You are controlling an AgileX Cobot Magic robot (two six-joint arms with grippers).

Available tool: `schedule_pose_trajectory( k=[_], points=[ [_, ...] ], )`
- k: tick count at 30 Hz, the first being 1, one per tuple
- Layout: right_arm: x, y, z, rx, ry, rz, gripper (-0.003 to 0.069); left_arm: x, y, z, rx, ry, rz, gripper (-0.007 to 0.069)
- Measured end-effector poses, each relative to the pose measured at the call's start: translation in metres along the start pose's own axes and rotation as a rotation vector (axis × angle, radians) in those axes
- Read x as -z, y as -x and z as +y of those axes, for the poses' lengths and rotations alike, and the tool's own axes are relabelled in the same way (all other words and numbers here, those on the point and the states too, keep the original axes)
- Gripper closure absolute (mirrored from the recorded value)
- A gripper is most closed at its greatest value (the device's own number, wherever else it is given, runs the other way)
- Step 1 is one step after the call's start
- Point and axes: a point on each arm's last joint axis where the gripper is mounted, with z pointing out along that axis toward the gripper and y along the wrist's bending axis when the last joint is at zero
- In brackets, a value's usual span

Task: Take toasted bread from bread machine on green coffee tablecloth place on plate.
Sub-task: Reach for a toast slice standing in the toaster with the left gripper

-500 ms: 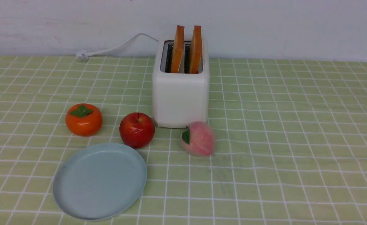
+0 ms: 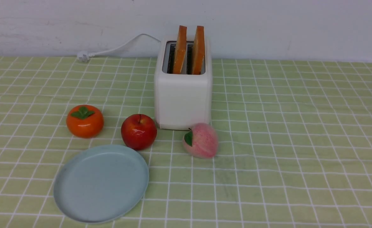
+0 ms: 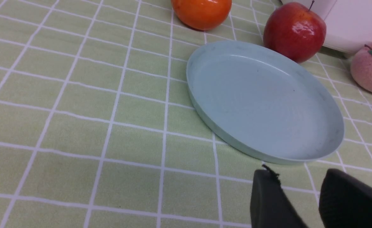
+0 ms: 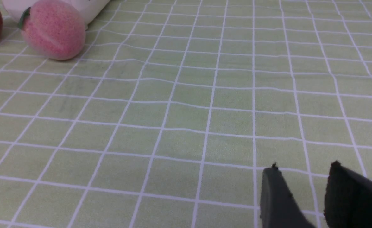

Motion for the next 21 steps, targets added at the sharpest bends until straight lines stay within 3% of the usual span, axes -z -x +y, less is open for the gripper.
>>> schedule_pose_trajectory(
  k=[18,21],
  points=[
    [0.0,0.0,0.0,0.0,0.0,0.0,0.042,0.0,0.003,-0.001,0.008,-0.008,-0.036,0.0387],
    [0.0,0.0,0.0,0.0,0.0,0.0,0.042,0.001,0.011,-0.005,0.155,-0.06,-0.119,0.0387]
  ],
)
